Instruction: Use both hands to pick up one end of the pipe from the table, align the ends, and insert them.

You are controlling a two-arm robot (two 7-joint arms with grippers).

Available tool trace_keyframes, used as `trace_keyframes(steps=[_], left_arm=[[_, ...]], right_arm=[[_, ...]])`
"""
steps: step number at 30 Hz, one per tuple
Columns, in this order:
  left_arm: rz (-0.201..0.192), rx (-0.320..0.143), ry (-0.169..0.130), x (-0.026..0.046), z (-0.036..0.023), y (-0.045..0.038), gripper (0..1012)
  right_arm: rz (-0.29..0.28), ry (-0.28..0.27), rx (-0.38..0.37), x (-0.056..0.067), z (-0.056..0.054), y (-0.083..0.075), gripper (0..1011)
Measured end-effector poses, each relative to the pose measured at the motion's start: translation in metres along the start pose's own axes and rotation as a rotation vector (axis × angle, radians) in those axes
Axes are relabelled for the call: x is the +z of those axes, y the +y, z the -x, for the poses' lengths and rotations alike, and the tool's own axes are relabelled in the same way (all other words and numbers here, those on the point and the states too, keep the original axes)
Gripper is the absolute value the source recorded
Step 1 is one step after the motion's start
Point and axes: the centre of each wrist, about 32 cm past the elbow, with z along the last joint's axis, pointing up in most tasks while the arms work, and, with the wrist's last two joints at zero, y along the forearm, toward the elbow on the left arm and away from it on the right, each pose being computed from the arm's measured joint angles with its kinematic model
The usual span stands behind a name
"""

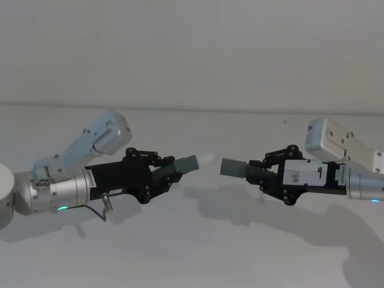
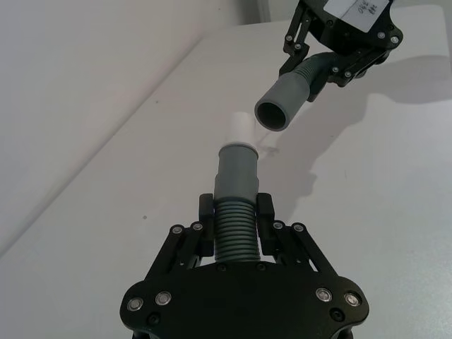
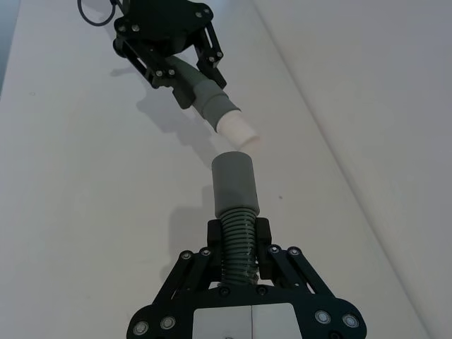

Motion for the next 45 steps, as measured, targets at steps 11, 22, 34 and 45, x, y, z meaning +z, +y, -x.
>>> trace_keyframes(steps=[11,22,34,45], left_arm=[[0.006,-0.003,0.004,-0.0008,-0.0002,-0.0015,341],[0.007,-0.008,0.003,-0.001,0.0,-0.0018,341],[0.008,-0.015,-0.003,0.0007,0.0004,-0.0014,341],[0.011,-0.03,-0.011,0.0025,0.0008,-0.0017,341]], right_arm=[[-0.005,-0.006,0.005,-0.0004,-0.0019,0.0024,268],[-0.007,-0.01,0.006,-0.0011,-0.0029,0.0038,268],[-0.012,-0.017,0.0,-0.0008,-0.004,0.0044,268],[-0.015,-0.028,-0.002,-0.0001,-0.0046,0.0044,268]])
